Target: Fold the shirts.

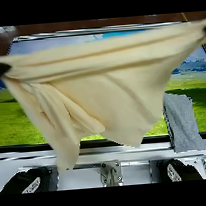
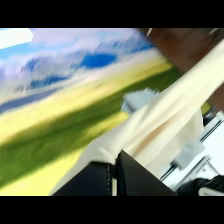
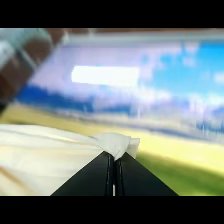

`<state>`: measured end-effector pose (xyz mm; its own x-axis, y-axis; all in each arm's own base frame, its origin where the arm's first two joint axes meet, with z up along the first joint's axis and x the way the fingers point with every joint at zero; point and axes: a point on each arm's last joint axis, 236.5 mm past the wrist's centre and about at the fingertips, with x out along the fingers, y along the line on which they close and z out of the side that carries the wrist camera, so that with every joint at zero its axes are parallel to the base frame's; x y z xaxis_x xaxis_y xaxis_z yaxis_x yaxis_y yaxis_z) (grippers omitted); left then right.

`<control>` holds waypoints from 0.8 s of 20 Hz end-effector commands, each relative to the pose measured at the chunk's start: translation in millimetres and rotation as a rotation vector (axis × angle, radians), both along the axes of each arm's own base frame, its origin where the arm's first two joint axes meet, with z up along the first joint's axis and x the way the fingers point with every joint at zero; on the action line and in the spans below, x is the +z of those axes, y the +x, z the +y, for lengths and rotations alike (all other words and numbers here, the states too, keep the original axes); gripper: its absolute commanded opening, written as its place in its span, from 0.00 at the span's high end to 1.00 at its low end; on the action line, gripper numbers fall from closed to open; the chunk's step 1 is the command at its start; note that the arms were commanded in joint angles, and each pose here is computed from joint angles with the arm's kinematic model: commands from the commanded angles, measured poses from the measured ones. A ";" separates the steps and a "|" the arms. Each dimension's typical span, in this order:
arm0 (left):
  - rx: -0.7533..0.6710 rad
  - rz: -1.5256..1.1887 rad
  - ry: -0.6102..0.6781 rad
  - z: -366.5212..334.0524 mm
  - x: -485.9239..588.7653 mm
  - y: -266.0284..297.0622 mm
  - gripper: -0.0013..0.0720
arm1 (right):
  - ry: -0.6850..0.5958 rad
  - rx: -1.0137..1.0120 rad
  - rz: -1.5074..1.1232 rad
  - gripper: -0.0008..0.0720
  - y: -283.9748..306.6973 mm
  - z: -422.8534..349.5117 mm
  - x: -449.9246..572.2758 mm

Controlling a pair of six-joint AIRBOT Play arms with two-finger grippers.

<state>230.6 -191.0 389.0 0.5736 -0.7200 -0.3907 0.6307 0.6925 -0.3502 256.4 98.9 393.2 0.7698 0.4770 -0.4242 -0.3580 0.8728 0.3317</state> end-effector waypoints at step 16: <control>0.214 0.809 0.115 -17.5 -411.8 206.5 0.93 | 0.214 -0.206 0.731 0.91 255.3 15.2 -427.7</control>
<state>448.7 -199.6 36.6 0.3548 -0.5405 -0.7629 0.1450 0.8379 -0.5262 516.5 98.7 18.8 0.5119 0.4325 -0.7422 0.0905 0.8320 0.5473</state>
